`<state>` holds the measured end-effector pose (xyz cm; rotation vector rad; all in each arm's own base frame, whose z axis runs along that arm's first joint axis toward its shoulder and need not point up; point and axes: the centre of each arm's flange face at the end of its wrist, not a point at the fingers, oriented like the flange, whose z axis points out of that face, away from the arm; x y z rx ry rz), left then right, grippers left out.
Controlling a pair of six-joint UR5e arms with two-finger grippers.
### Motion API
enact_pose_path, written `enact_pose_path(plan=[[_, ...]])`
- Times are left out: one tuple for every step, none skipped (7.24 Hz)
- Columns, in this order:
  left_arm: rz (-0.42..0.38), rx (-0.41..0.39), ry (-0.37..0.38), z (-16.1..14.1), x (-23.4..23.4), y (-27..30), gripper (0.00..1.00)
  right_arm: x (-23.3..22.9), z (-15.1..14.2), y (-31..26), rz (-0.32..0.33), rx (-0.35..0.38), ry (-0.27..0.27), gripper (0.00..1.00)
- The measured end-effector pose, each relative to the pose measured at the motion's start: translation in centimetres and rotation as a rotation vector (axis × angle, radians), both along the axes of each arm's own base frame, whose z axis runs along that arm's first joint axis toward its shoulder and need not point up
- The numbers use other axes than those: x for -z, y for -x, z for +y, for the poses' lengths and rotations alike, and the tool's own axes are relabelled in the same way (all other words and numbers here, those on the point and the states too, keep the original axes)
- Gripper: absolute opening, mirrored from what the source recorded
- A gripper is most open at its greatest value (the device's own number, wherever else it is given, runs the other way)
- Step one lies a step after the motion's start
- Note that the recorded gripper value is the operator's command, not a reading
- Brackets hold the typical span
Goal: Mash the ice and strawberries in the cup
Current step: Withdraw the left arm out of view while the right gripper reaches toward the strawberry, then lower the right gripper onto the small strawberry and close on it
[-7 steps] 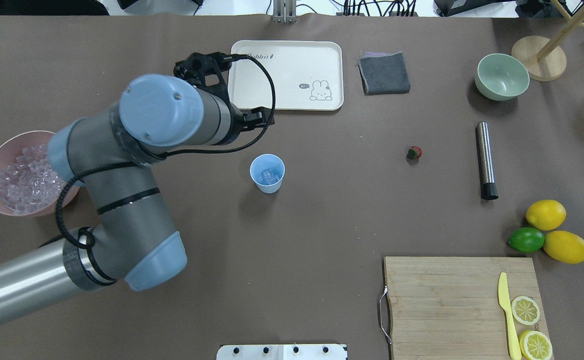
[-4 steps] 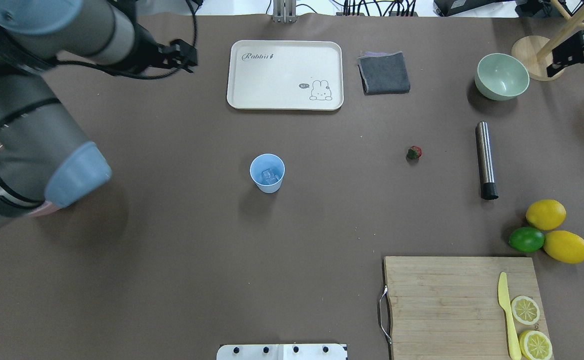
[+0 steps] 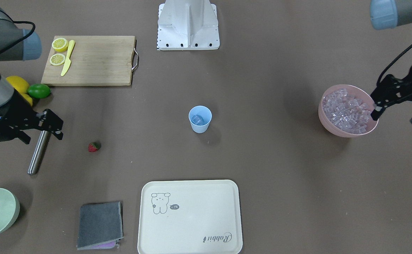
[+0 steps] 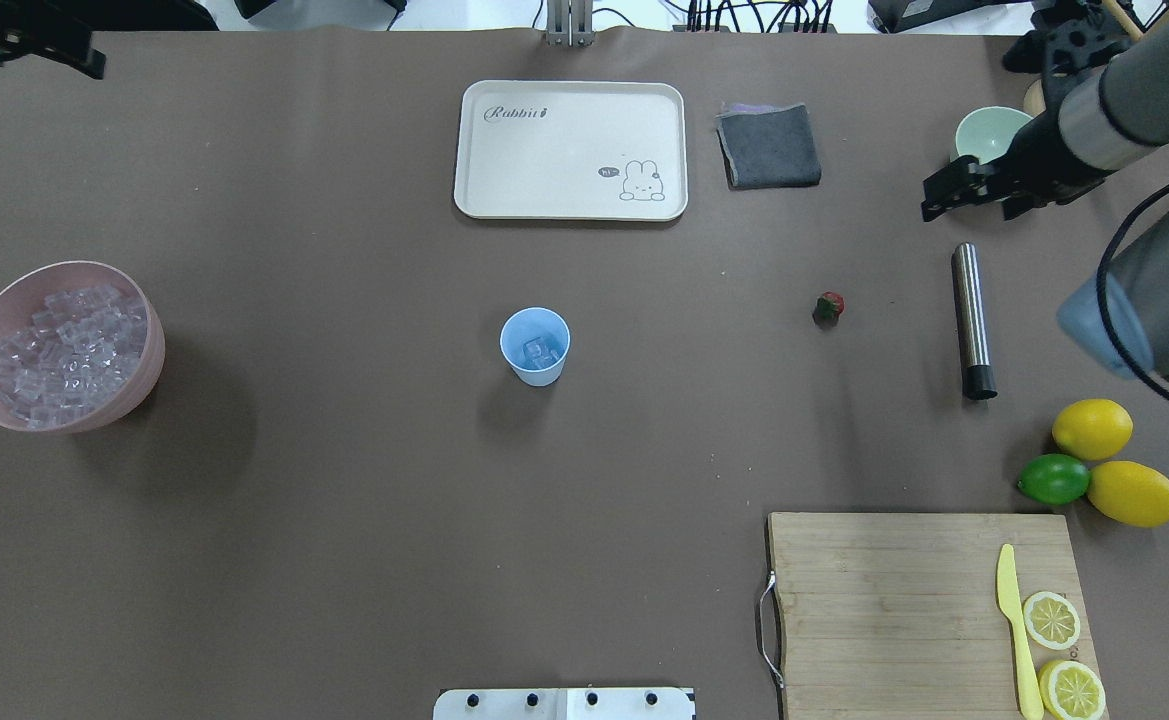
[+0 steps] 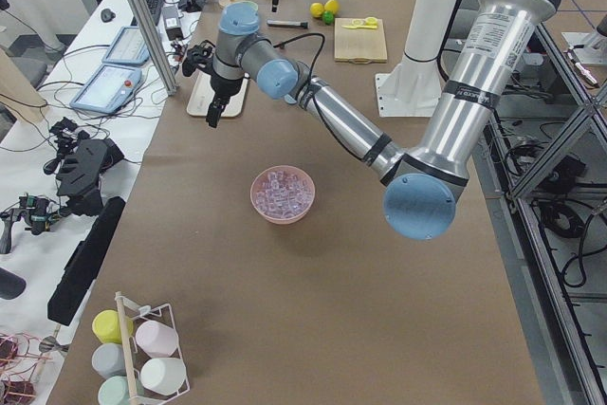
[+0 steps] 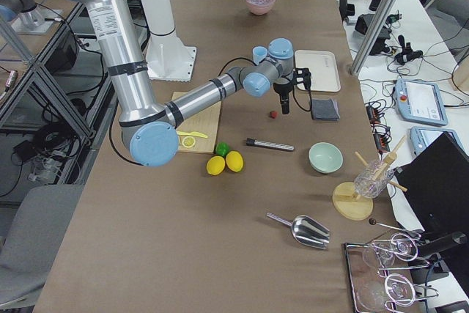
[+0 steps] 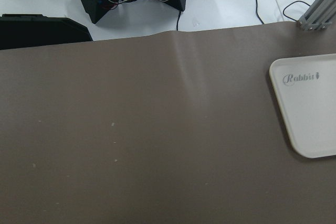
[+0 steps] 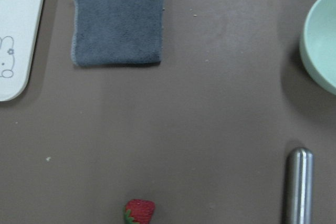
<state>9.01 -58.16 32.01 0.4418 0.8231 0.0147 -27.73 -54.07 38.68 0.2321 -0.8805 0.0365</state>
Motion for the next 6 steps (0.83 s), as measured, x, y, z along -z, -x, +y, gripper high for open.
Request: enact_pose_path(plan=[[-0.003, 0.046, -0.001, 0.1, -2.9, 1.9, 0.97, 0.2, 1.1, 2.2, -0.013, 0.005, -0.006, 1.0], [-0.003, 0.09, -0.033, 0.2, -6.5, 3.6, 0.97, -0.1, 2.0, 4.0, -0.01, 0.02, -0.006, 1.0], [0.006, 0.108, -0.065, 0.0, -9.2, 4.4, 0.97, -0.9, 2.8, 5.8, 0.01, 0.033, -0.005, 1.0], [0.019, 0.11, -0.078, 0.0, -10.4, 5.0, 0.97, -1.8, 3.3, 7.8, 0.037, 0.043, -0.007, 1.0], [0.031, 0.11, -0.08, 0.1, -10.9, 5.5, 0.97, -2.6, 3.4, 9.4, 0.058, 0.053, -0.004, 1.0], [0.037, 0.111, -0.08, 0.1, -10.9, 5.9, 0.97, -3.3, 3.1, 10.8, 0.071, 0.058, -0.005, 1.0]])
